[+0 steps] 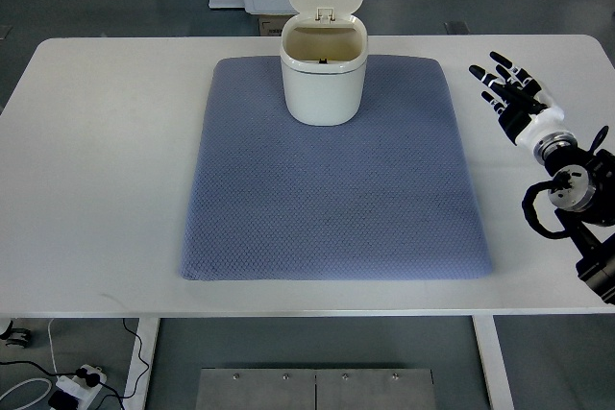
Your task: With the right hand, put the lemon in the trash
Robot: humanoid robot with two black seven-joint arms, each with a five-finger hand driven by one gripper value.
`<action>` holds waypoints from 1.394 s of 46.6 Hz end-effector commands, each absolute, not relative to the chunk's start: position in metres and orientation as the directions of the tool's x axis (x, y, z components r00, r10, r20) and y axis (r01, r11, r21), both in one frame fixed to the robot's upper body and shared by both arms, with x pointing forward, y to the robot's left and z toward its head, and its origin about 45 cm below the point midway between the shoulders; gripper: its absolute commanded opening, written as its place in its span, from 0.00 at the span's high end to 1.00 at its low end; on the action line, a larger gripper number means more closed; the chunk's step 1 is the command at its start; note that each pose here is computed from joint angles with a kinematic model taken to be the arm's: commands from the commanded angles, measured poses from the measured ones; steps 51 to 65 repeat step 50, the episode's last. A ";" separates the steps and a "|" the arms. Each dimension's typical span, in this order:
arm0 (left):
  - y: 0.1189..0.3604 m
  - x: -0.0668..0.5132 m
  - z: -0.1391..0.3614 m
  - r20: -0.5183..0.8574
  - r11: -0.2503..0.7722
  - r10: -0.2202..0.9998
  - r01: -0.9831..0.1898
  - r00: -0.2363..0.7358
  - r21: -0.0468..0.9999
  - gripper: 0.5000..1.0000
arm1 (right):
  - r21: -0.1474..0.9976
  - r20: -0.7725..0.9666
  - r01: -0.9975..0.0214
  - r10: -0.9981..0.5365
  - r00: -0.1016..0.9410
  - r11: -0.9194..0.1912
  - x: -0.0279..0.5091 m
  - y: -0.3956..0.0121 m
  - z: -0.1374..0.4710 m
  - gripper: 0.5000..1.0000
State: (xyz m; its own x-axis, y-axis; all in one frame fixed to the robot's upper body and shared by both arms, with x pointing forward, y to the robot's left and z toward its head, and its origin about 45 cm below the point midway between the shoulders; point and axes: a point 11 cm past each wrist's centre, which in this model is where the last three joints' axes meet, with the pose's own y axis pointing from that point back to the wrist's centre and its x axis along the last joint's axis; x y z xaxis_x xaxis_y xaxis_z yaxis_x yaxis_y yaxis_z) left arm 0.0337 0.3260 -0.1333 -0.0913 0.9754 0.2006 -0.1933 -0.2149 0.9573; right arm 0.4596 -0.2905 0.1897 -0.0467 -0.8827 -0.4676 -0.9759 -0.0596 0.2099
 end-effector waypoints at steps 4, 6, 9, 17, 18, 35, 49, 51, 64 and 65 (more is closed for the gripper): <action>0.326 0.034 -0.133 0.200 -0.215 0.975 -0.193 -0.091 0.957 0.00 | 0.201 -0.512 -0.978 -0.858 -0.051 -0.062 0.460 -0.281 0.189 0.00; 0.326 0.034 -0.133 0.200 -0.215 0.975 -0.195 -0.091 0.957 0.00 | 0.195 -0.529 -0.979 -0.847 -0.052 -0.061 0.460 -0.278 0.190 0.00; 0.326 0.034 -0.133 0.200 -0.215 0.975 -0.193 -0.091 0.957 0.00 | 0.189 -0.556 -0.980 -0.829 -0.059 -0.057 0.459 -0.276 0.188 0.00; 0.326 0.034 -0.133 0.200 -0.215 0.975 -0.193 -0.091 0.957 0.00 | 0.163 -0.594 -0.985 -0.803 -0.055 -0.053 0.455 -0.271 0.182 0.00; 0.326 0.034 -0.133 0.200 -0.215 0.975 -0.193 -0.091 0.957 0.00 | 0.162 -0.592 -0.986 -0.804 -0.057 -0.049 0.455 -0.272 0.181 0.00; 0.326 0.034 -0.133 0.200 -0.215 0.975 -0.193 -0.091 0.957 0.00 | 0.106 -0.451 -0.992 -0.893 0.009 -0.063 0.450 -0.267 0.179 0.00; 0.326 0.034 -0.133 0.200 -0.215 0.975 -0.193 -0.091 0.957 0.00 | 0.072 -0.455 -0.997 -0.891 0.003 -0.040 0.447 -0.264 0.178 0.00; 0.326 0.034 -0.133 0.200 -0.215 0.975 -0.193 -0.091 0.957 0.00 | 0.068 -0.458 -0.997 -0.889 -0.001 -0.034 0.447 -0.265 0.178 0.00; 0.326 0.034 -0.133 0.200 -0.215 0.975 -0.193 -0.091 0.957 0.00 | 0.068 -0.458 -0.997 -0.889 -0.001 -0.034 0.447 -0.265 0.178 0.00; 0.326 0.034 -0.133 0.200 -0.215 0.975 -0.193 -0.091 0.957 0.00 | 0.068 -0.458 -0.997 -0.889 -0.001 -0.034 0.447 -0.265 0.178 0.00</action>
